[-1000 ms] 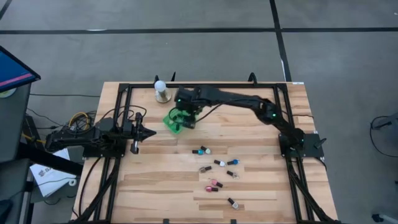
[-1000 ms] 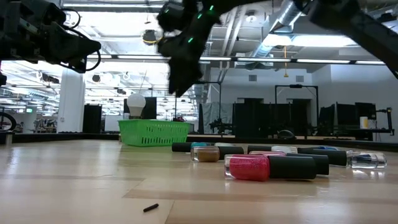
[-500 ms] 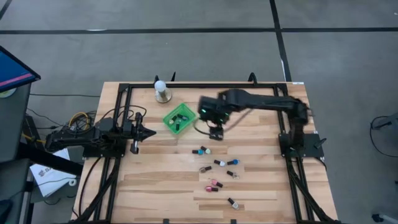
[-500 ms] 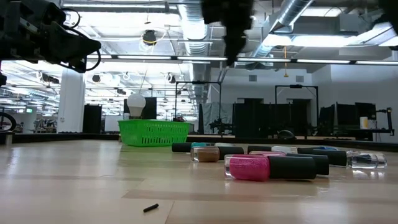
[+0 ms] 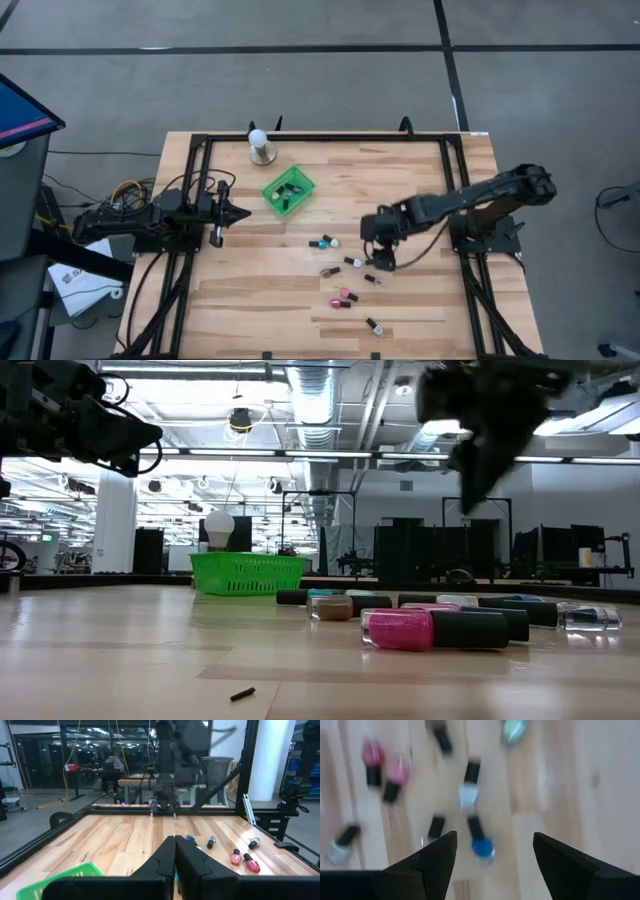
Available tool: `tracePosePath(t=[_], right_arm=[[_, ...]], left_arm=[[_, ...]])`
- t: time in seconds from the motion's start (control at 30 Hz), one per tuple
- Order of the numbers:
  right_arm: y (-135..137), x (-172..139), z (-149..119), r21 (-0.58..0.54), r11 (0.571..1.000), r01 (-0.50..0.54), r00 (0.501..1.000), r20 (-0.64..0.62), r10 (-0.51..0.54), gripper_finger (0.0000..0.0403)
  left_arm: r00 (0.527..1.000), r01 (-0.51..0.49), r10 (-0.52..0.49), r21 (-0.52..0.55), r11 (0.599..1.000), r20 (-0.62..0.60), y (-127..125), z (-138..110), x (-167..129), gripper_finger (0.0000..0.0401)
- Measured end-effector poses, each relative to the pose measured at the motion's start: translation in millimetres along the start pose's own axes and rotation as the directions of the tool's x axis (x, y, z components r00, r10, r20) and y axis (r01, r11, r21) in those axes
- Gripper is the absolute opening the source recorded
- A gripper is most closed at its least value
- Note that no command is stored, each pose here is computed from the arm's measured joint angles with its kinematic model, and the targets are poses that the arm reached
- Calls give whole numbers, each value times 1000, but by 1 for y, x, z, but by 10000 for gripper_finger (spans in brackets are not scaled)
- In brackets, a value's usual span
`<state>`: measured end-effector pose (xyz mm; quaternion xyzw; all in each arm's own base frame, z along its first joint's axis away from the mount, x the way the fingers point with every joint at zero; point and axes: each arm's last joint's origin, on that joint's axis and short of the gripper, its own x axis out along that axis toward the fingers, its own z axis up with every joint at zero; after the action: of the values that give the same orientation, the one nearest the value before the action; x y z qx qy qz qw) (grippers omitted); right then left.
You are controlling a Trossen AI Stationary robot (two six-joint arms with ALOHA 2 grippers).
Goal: Pick & Place Nail Polish
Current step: Put the dark blue nail polish bottle into the green bin
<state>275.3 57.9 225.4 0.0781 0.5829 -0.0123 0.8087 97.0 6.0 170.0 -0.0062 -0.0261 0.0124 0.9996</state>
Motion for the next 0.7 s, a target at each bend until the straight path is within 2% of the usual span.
tracePosePath(t=[0.47, 0.7], right_arm=[[27, 86, -16, -110, 993, 51, 967, -242, -77, 253], [27, 103, -18, -109, 991, 73, 952, -289, -102, 252]], left_arm=[[1000, 0, 0, 0, 1000, 0, 0, 0, 0, 2], [1000, 0, 0, 0, 1000, -1, 0, 0, 0, 2]])
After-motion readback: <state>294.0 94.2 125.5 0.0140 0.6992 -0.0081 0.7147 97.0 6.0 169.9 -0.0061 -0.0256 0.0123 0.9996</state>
